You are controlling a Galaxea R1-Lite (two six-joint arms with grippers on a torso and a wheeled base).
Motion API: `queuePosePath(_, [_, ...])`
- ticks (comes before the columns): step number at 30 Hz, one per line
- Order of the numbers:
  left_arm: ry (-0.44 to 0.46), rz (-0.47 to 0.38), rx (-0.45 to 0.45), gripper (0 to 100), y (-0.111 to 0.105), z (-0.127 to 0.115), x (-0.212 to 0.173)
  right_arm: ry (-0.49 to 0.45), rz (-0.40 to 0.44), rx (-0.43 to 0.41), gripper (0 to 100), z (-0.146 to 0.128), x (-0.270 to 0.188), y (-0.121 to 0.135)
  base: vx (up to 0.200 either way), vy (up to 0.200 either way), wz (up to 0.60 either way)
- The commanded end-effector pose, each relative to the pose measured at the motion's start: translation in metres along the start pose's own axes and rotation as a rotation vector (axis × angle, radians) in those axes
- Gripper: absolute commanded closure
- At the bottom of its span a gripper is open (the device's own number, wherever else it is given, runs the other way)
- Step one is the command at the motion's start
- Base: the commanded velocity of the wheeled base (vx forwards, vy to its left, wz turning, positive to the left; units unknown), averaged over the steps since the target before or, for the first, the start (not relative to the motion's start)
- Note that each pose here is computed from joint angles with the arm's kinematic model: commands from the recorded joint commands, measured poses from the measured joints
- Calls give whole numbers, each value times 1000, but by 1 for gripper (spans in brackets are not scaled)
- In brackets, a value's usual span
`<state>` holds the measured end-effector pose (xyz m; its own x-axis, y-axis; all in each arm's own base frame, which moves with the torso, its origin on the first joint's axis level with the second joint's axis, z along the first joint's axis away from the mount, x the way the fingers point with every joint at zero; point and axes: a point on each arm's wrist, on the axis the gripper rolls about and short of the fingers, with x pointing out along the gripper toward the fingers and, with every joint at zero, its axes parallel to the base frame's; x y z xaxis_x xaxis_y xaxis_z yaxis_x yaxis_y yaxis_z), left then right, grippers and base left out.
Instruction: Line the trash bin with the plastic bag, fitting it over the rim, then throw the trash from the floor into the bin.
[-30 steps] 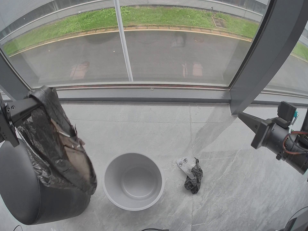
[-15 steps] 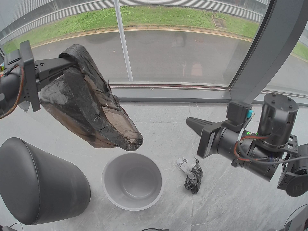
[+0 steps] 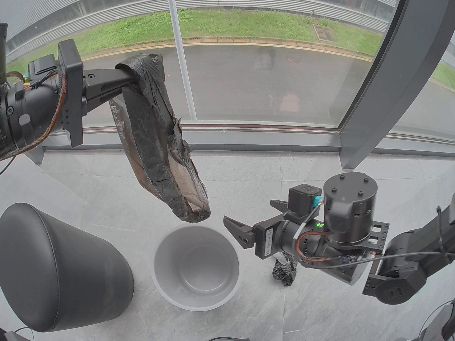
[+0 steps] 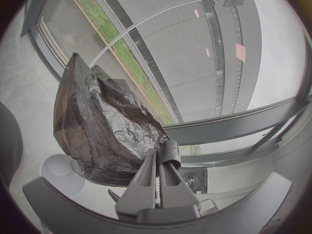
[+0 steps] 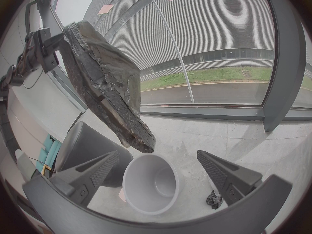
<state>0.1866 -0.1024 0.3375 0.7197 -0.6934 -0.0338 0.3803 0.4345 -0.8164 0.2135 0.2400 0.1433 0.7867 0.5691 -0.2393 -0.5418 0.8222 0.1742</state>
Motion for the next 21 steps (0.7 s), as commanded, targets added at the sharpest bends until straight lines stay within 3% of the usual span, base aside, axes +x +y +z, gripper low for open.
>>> queuePosePath(1, [9, -14, -2, 100, -5, -1, -1, 18, -9, -22, 0, -21, 35, 2, 0, 0, 0])
queuePosePath(6, [0, -14, -1, 100, -10, -4, -6, 11, -24, -69, 0, -31, 59, 6, 0, 0, 0])
queuePosePath(13, [20, -28, -9, 100, -14, -9, -11, 1, -73, -74, 0, -39, 83, 8, 0, 0, 0])
queuePosePath(21, [21, -29, -14, 100, -14, -10, -13, -31, -117, -88, 0, -35, 89, 9, 0, 0, 0])
